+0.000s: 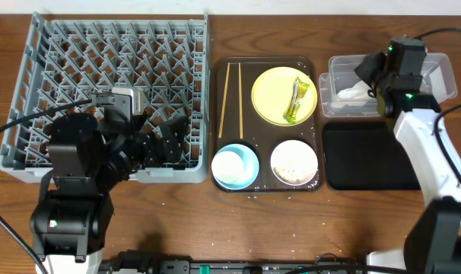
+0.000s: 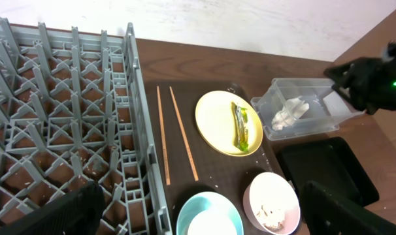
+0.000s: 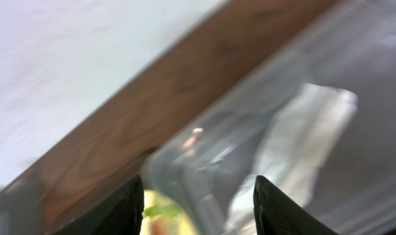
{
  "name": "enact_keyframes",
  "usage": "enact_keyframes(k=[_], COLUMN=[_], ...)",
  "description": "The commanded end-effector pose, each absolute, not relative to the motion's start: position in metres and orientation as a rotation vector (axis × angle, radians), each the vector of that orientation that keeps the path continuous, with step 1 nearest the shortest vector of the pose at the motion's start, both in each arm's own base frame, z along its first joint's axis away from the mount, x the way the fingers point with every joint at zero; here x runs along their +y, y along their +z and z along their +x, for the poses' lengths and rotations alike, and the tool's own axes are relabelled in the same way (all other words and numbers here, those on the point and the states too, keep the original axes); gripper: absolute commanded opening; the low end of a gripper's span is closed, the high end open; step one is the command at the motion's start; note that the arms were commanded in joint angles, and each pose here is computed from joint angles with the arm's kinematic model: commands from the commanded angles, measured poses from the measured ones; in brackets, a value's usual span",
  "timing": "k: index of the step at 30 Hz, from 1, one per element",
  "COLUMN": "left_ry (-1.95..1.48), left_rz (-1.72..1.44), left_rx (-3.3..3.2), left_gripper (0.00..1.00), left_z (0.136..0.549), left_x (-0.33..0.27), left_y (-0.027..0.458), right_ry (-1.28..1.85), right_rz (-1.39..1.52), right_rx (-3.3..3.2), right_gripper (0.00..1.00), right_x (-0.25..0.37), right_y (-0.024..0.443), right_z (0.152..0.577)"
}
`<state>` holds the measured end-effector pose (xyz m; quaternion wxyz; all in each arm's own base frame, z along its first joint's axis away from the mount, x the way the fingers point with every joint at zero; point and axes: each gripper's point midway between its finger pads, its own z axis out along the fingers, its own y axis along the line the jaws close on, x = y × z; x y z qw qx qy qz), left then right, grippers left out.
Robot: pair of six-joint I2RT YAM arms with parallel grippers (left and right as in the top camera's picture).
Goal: Sort waste into correct bins and load items into the dishwasher
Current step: 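Move right gripper back to yellow plate and grasp green wrapper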
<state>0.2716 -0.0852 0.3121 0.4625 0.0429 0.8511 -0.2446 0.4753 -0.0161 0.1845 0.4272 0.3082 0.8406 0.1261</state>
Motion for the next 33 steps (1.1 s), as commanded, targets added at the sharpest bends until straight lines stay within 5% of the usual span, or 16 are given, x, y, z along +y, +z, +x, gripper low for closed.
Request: enact_keyframes(k=[1, 8, 15, 25, 27, 33], left_ry=[-0.583, -0.583, -0.583, -0.584, -0.584, -0.584], left_rz=[0.110, 0.110, 0.110, 0.110, 0.110, 0.110], left_rx=[2.079, 2.079, 2.079, 2.079, 2.079, 2.079], left_gripper=[0.96, 0.96, 0.96, 0.96, 0.96, 0.96], left_z=[0.273, 0.273, 0.273, 0.273, 0.273, 0.273], left_x=[-0.083, -0.083, -0.083, -0.083, -0.083, -0.083], left_y=[0.317, 0.317, 0.317, 0.317, 0.317, 0.317], right_ry=[0.586, 0.510, 0.037, -0.036, -0.051, 0.009], right_rz=[0.190, -0.088, -0.002, -0.017, -0.022, -0.009], right_rx=[2.173, 2.336, 2.386, 2.517, 2.549, 2.591], right_gripper=[0.50, 0.51, 0.57, 0.57, 0.53, 0.09], right_x=[0.079, 0.147, 0.128, 0.129, 0.128, 0.135], right_y=[0.219, 0.181, 0.128, 0.031, 0.016, 0.011], right_z=[0.460, 0.428, 0.443, 0.456, 0.453, 0.445])
